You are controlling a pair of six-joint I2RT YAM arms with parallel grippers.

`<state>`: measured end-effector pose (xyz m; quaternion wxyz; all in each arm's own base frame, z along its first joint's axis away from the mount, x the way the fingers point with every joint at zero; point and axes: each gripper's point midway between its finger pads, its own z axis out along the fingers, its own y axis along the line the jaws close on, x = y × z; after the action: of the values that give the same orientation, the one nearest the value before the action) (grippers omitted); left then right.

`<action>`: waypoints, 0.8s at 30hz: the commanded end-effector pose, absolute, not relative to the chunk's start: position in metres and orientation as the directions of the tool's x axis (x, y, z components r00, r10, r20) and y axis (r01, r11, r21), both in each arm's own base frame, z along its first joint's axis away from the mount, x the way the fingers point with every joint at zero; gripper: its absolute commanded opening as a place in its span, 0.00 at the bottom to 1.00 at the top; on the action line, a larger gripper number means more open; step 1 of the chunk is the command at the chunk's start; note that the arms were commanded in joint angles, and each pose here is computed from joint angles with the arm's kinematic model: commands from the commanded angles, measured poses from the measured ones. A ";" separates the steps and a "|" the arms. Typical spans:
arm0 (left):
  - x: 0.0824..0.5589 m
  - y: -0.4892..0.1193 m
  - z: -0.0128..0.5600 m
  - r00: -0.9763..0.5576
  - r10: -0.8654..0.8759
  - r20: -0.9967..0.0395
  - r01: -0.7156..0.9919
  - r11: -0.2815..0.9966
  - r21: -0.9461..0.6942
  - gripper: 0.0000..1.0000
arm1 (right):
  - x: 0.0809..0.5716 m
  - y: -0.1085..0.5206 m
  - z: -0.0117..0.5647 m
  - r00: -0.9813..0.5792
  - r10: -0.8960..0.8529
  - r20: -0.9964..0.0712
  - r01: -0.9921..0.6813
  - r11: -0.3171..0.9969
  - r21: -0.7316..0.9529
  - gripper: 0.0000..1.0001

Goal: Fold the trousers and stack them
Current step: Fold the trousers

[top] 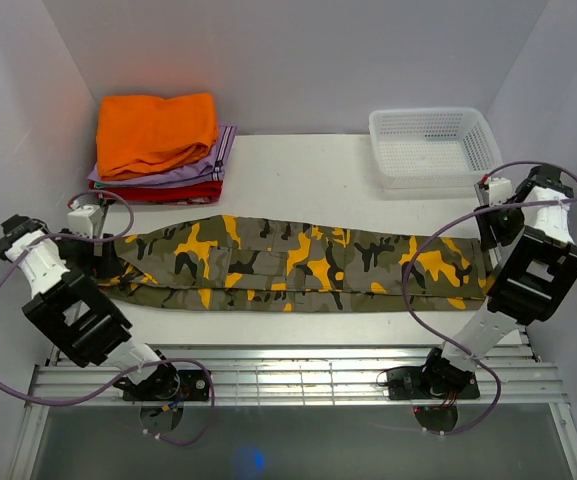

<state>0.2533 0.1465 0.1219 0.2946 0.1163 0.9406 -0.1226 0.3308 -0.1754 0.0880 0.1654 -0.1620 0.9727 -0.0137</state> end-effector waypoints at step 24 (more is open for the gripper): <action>0.224 0.199 0.123 -0.768 -0.032 -0.640 0.167 0.954 -0.248 0.97 | 0.277 -0.148 0.056 -0.952 -0.115 -0.284 -0.137 0.989 0.060 0.65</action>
<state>0.2214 0.1970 0.1163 0.3160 0.0221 0.9362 -0.1519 0.2719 -0.1415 0.0276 0.1017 -0.0708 0.9900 0.0667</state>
